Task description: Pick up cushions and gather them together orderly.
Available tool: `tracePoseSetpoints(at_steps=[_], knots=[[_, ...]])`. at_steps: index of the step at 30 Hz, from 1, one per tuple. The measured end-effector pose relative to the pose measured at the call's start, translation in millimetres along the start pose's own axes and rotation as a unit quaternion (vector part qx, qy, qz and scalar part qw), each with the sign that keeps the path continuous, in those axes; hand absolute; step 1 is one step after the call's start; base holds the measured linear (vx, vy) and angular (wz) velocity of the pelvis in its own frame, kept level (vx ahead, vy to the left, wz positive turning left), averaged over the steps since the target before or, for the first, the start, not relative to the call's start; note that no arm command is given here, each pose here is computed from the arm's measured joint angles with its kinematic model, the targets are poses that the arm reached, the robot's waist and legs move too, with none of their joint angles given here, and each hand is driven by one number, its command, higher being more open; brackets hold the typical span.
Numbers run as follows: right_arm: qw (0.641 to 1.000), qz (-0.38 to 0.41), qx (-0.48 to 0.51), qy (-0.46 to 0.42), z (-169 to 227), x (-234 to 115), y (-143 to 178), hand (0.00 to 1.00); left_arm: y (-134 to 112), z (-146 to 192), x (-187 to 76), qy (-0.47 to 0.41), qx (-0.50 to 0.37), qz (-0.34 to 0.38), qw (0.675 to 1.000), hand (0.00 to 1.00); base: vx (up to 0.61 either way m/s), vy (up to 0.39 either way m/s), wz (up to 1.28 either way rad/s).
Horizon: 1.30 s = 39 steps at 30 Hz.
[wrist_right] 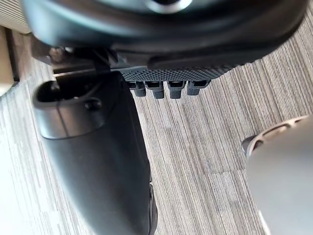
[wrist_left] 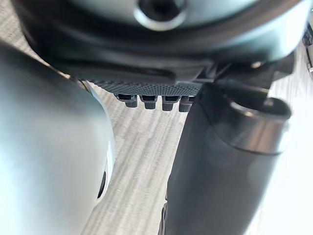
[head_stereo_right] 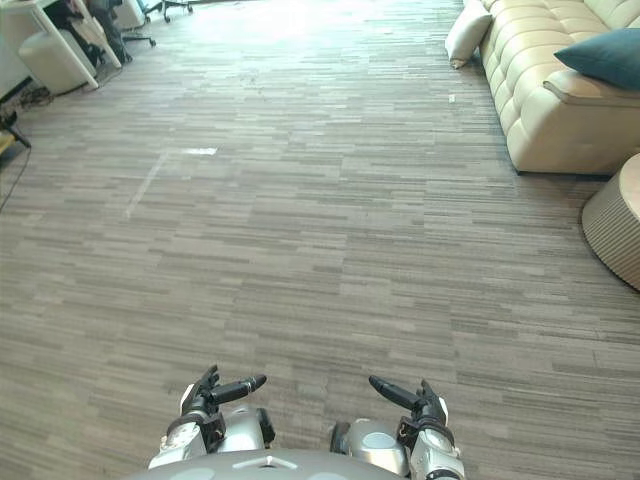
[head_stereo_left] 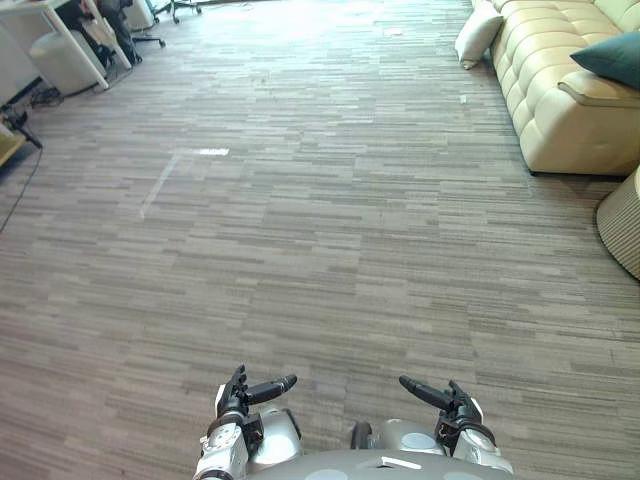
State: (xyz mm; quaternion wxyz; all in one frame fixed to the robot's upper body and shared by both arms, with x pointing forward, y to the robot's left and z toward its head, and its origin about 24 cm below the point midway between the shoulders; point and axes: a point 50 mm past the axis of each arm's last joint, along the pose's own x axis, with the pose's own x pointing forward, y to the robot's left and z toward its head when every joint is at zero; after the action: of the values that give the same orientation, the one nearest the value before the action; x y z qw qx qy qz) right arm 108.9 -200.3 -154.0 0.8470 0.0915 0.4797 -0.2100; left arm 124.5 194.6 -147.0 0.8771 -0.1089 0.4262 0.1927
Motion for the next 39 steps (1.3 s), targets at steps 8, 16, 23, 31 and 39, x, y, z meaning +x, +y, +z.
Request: tracePoseSetpoints(at_steps=[8,16,23,31,39], knots=[[1.000,0.023,0.013,-0.007,0,-1,12,1.00,11,-2,4,0.027,0.063,0.007,0.998,1.00,0.52,0.168,-0.16],[0.999,0.021,0.004,-0.029,20,5,8,1.00,4,-12,2,0.049,0.086,-0.014,0.995,1.00,0.57,-0.078,0.35],[0.999,0.013,0.015,-0.027,14,2,3,1.00,10,-14,-2,0.038,0.019,0.008,0.999,1.00,0.46,-0.255,0.06],[1.000,0.010,0.019,-0.003,2,0,7,1.00,6,2,0,0.002,-0.012,0.013,1.000,1.00,0.44,-0.041,-0.36],[0.999,0.011,0.032,0.020,-18,-7,13,1.00,24,3,2,0.005,0.000,0.035,0.999,1.00,0.62,0.226,-0.59]])
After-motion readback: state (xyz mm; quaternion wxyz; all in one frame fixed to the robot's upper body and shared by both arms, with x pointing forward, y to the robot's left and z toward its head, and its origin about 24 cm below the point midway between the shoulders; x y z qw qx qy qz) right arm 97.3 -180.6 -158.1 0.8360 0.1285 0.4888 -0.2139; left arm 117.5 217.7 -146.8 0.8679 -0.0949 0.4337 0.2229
